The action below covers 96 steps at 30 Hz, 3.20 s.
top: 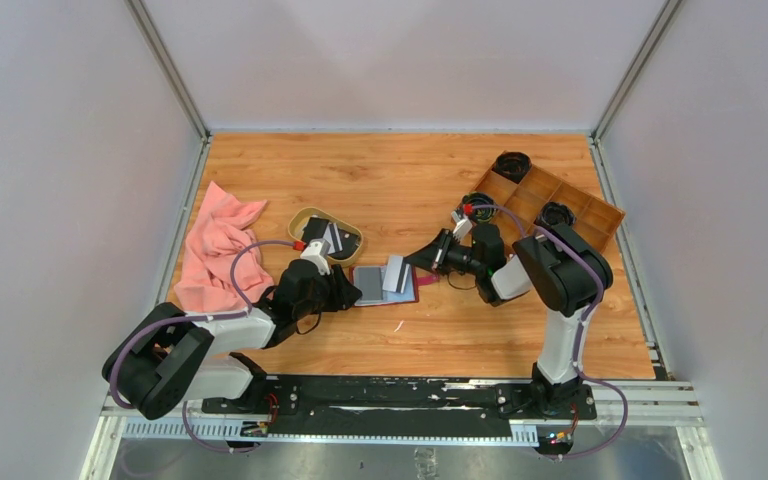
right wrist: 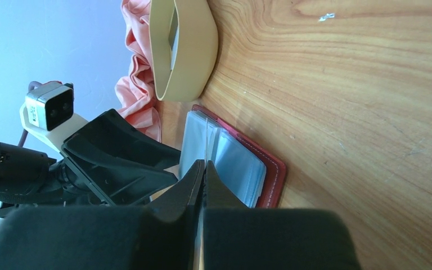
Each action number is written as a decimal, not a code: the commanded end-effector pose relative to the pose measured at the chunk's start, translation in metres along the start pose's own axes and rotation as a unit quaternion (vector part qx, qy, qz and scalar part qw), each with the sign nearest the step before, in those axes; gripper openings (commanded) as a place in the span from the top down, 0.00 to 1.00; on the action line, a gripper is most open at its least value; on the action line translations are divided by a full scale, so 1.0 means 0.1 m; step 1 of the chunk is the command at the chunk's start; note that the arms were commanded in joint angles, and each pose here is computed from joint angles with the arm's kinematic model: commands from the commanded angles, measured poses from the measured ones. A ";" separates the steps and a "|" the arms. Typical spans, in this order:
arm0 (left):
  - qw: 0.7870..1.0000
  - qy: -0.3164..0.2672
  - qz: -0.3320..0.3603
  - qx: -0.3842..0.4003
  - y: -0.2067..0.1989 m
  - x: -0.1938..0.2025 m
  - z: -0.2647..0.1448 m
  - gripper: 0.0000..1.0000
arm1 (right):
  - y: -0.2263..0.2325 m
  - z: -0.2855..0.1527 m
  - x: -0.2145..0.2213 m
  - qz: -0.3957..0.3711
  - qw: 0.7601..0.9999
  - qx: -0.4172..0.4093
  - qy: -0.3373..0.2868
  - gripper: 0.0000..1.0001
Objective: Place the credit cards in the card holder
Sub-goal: Insert the credit card into the card holder.
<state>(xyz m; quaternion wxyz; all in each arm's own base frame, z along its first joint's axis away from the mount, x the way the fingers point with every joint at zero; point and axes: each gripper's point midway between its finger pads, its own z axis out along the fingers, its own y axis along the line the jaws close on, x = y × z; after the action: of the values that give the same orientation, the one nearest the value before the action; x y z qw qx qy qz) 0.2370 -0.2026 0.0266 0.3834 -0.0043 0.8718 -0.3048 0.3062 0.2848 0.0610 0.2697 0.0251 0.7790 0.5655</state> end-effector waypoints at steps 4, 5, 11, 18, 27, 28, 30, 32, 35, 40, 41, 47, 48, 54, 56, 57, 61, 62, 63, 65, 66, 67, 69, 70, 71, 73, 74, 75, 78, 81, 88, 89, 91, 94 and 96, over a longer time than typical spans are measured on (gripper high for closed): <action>1.000 0.019 0.000 -0.020 0.10 0.13 -0.02 0.52 | 0.26 -0.02 -0.12 -0.034 0.999 -0.038 -0.017 1.00; 1.000 0.018 0.000 -0.020 0.10 0.13 -0.02 0.52 | 0.26 -0.03 -0.12 -0.036 0.999 -0.036 -0.017 1.00; 1.000 0.020 -0.001 -0.020 0.10 0.14 -0.02 0.52 | 0.19 -0.01 -0.09 -0.026 0.999 -0.024 -0.008 1.00; 1.000 0.021 -0.001 -0.019 0.10 0.14 -0.01 0.52 | 0.12 0.05 -0.03 -0.014 1.000 -0.020 0.000 1.00; 1.000 0.023 -0.002 -0.018 0.09 0.14 -0.01 0.52 | 0.05 0.08 0.02 -0.009 1.000 -0.013 0.008 1.00; 1.000 0.024 -0.002 -0.018 0.09 0.15 -0.01 0.52 | 0.05 0.08 0.02 -0.010 1.000 -0.013 0.008 1.00; 1.000 0.024 -0.002 -0.018 0.09 0.14 -0.01 0.52 | 0.02 0.08 0.03 -0.011 1.000 -0.007 0.011 1.00; 1.000 0.024 -0.002 -0.017 0.09 0.14 -0.01 0.52 | 0.00 0.07 0.04 -0.013 1.000 -0.002 0.010 1.00; 1.000 0.025 -0.002 -0.016 0.09 0.15 -0.01 0.52 | -0.03 0.07 0.05 -0.013 1.000 0.004 0.016 1.00; 0.999 0.029 -0.002 -0.014 0.07 0.16 0.00 0.52 | -0.10 0.08 0.14 -0.004 1.000 0.011 0.029 1.00; 0.999 0.029 -0.002 -0.014 0.07 0.16 0.00 0.52 | -0.10 0.09 0.16 -0.002 0.999 0.010 0.032 1.00; 0.999 0.032 -0.001 -0.012 0.06 0.16 0.01 0.52 | -0.05 0.14 0.26 -0.004 0.999 0.001 0.047 1.00; 0.999 0.032 -0.001 -0.011 0.06 0.16 0.01 0.52 | -0.04 0.15 0.28 -0.005 0.999 0.000 0.051 1.00; 0.999 0.033 0.000 -0.012 0.07 0.17 0.01 0.52 | -0.04 0.17 0.34 -0.007 0.998 -0.005 0.062 1.00; 0.999 0.034 0.000 -0.011 0.06 0.17 0.02 0.52 | -0.04 0.19 0.38 -0.002 0.997 -0.007 0.074 1.00; 0.999 0.035 -0.001 -0.012 0.07 0.17 0.02 0.52 | -0.04 0.19 0.40 0.000 0.997 -0.007 0.079 1.00; 0.999 0.036 -0.001 -0.012 0.07 0.18 0.02 0.52 | -0.09 0.19 0.45 0.005 0.996 0.003 0.089 1.00; 0.999 0.036 0.000 -0.012 0.07 0.18 0.01 0.52 | -0.10 0.18 0.46 0.007 0.996 0.009 0.091 1.00; 0.999 0.035 -0.001 -0.013 0.07 0.17 0.01 0.52 | -0.12 0.17 0.47 0.008 0.995 0.016 0.094 1.00; 0.999 0.035 0.000 -0.013 0.07 0.18 0.02 0.52 | -0.15 0.13 0.49 0.007 0.995 0.030 0.096 1.00; 0.999 0.036 0.000 -0.013 0.07 0.18 0.02 0.52 | -0.17 0.11 0.51 0.007 0.994 0.039 0.098 1.00; 0.999 0.037 0.000 -0.013 0.07 0.18 0.02 0.52 | -0.18 0.09 0.51 0.007 0.994 0.043 0.100 1.00; 0.999 0.037 0.000 -0.013 0.07 0.18 0.02 0.52 | -0.17 0.09 0.52 0.006 0.994 0.046 0.102 1.00; 0.999 0.038 0.000 -0.013 0.07 0.19 0.03 0.52 | -0.17 0.09 0.51 0.006 0.994 0.046 0.102 1.00; 0.999 0.039 0.001 -0.013 0.07 0.19 0.03 0.52 | -0.16 0.10 0.51 0.006 0.994 0.045 0.104 1.00; 0.999 0.041 0.000 -0.013 0.08 0.19 0.03 0.52 | -0.16 0.11 0.54 0.008 0.993 0.046 0.109 1.00; 0.999 0.042 0.001 -0.012 0.07 0.19 0.03 0.52 | -0.16 0.12 0.55 0.010 0.992 0.046 0.113 1.00; 0.999 0.043 0.002 -0.011 0.07 0.20 0.04 0.52 | -0.16 0.13 0.57 0.010 0.992 0.046 0.117 1.00; 0.999 0.044 0.003 -0.010 0.06 0.20 0.03 0.52 | -0.13 0.18 0.61 0.008 0.991 0.042 0.127 1.00; 0.999 0.046 0.003 -0.009 0.06 0.21 0.04 0.52 | -0.08 0.23 0.65 0.007 0.990 0.033 0.135 1.00; 0.999 0.053 0.005 -0.006 0.05 0.23 0.05 0.52 | -0.05 0.28 0.68 0.009 0.989 0.028 0.142 1.00; 0.998 0.054 0.005 -0.005 0.05 0.23 0.06 0.52 | -0.05 0.29 0.69 0.010 0.989 0.029 0.142 1.00; 0.998 0.057 0.005 -0.004 0.04 0.24 0.07 0.52 | -0.06 0.31 0.70 0.015 0.989 0.028 0.142 1.00; 0.998 0.058 0.003 -0.001 0.03 0.24 0.06 0.52 | -0.06 0.35 0.74 0.022 0.989 0.022 0.143 1.00; 0.998 0.055 0.002 0.001 0.01 0.23 0.05 0.51 | -0.05 0.38 0.74 0.025 0.989 0.016 0.142 1.00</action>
<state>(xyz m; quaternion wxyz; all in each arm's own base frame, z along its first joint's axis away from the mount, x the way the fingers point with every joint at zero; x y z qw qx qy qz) 0.2406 -0.2137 0.0267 0.3725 0.0063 0.8714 -0.3193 0.2784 0.3298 0.0335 0.1743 -0.0234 0.8132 0.5548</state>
